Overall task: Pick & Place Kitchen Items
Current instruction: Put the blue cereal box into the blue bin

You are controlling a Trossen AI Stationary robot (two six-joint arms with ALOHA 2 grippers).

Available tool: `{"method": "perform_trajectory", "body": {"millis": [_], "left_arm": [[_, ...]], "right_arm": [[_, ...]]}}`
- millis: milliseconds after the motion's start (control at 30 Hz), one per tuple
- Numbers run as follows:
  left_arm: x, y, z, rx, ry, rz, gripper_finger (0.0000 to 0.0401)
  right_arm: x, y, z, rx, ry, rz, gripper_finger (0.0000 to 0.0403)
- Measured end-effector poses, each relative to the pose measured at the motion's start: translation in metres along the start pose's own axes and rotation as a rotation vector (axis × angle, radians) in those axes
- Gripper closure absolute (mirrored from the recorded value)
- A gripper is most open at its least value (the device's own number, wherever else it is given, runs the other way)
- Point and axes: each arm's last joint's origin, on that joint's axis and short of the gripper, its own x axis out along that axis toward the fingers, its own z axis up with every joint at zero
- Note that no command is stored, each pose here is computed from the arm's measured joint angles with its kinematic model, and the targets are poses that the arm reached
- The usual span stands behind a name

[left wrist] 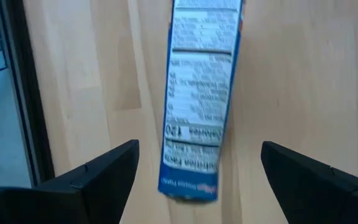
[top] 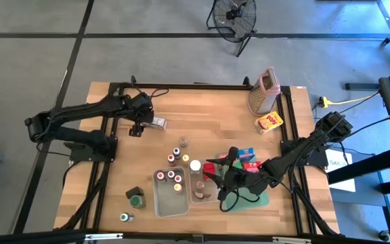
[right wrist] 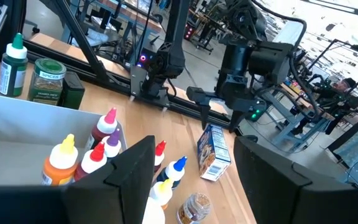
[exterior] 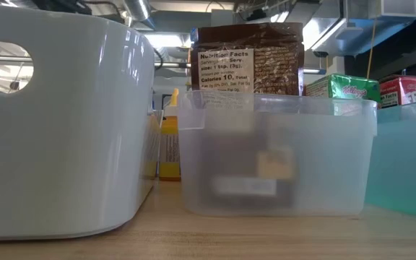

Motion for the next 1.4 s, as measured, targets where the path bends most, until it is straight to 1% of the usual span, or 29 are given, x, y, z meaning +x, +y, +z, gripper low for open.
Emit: {"method": "perform_trajectory", "body": {"millis": [133, 433, 633, 900, 1267, 1400], "left_arm": [[0.006, 0.003, 0.005, -0.033, -0.012, 0.008, 0.0067], [0.025, 0.001, 0.007, -0.018, 0.069, -0.054, 0.0067], [0.034, 0.001, 0.008, -0.054, 0.104, -0.063, 0.0067], [0.039, 0.003, 0.008, -0.091, 0.161, -0.009, 0.0067], [0.039, 0.002, 0.008, -0.134, 0.160, -0.011, 0.0068], [0.039, 0.002, 0.008, -0.135, 0.159, -0.013, 0.0082]], "right_arm": [[0.000, 0.000, -0.001, 0.006, 0.009, 0.003, 0.0183], [0.000, 0.001, -0.003, 0.001, 0.019, 0.006, 0.0183], [0.000, 0.001, -0.004, 0.007, 0.031, 0.012, 0.0183], [0.000, 0.001, -0.004, 0.008, 0.031, 0.012, 0.0183], [0.000, 0.001, -0.004, 0.008, 0.031, 0.008, 0.0183], [0.000, 0.001, -0.004, 0.008, 0.031, 0.008, 0.0183]]}}
